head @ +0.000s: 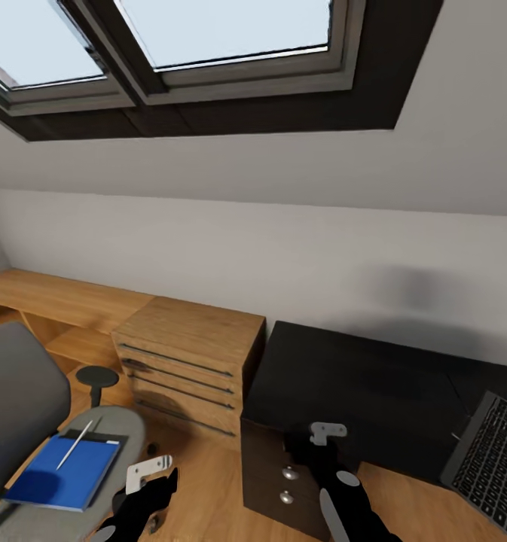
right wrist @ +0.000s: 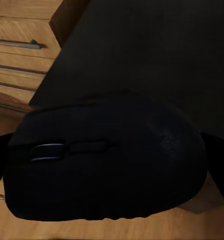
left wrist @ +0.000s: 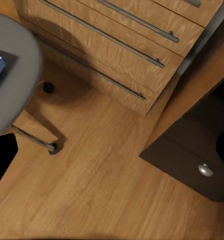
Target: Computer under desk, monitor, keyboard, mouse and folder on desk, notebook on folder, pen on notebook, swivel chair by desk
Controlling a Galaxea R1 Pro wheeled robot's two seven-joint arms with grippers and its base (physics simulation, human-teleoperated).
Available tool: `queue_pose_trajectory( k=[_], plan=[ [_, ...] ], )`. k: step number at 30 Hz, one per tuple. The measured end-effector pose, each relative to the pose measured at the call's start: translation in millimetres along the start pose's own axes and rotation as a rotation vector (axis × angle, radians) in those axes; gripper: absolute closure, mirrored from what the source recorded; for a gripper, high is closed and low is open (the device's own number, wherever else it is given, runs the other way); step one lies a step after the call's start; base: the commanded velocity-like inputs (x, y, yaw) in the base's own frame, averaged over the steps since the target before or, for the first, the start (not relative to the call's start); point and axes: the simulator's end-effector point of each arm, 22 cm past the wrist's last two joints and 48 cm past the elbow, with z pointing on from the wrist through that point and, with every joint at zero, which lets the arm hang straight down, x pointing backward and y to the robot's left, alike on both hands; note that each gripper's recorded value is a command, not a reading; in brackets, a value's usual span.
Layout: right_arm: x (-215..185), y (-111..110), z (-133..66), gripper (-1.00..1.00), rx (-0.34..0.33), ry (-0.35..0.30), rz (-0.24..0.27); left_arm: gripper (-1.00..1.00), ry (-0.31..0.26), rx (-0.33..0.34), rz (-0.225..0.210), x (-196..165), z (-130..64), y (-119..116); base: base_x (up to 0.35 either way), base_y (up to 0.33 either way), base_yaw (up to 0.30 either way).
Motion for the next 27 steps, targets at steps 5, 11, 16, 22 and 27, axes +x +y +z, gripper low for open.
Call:
queue_pose_trajectory(
  k=[5,11,16,22,27],
  plan=[
    [2.0,6.7,0.2,1.0,-0.013,0.003,-0.013,-1.0,0.005,0.0,0.001,2.0,0.6,0.0,0.0,0.003,0.274],
    [3.2,8.1,0.7,1.0,-0.016,0.005,-0.016,-1.0,0.008,0.0,0.001,3.5,1.1,-0.4,0.011,0.0,0.274],
    [4.5,7.7,0.7,1.0,-0.015,0.007,-0.016,-1.0,0.01,-0.001,0.001,4.4,1.0,-0.3,0.271,0.0,0.27],
    [5.1,6.9,0.8,1.0,-0.017,0.008,-0.017,-1.0,0.011,-0.001,0.002,4.8,1.3,0.0,0.322,0.0,0.048],
    [5.0,3.5,1.0,1.0,-0.011,0.008,-0.016,-1.0,0.011,-0.001,0.002,4.9,1.4,-0.1,0.287,0.0,0.002]
  ],
)
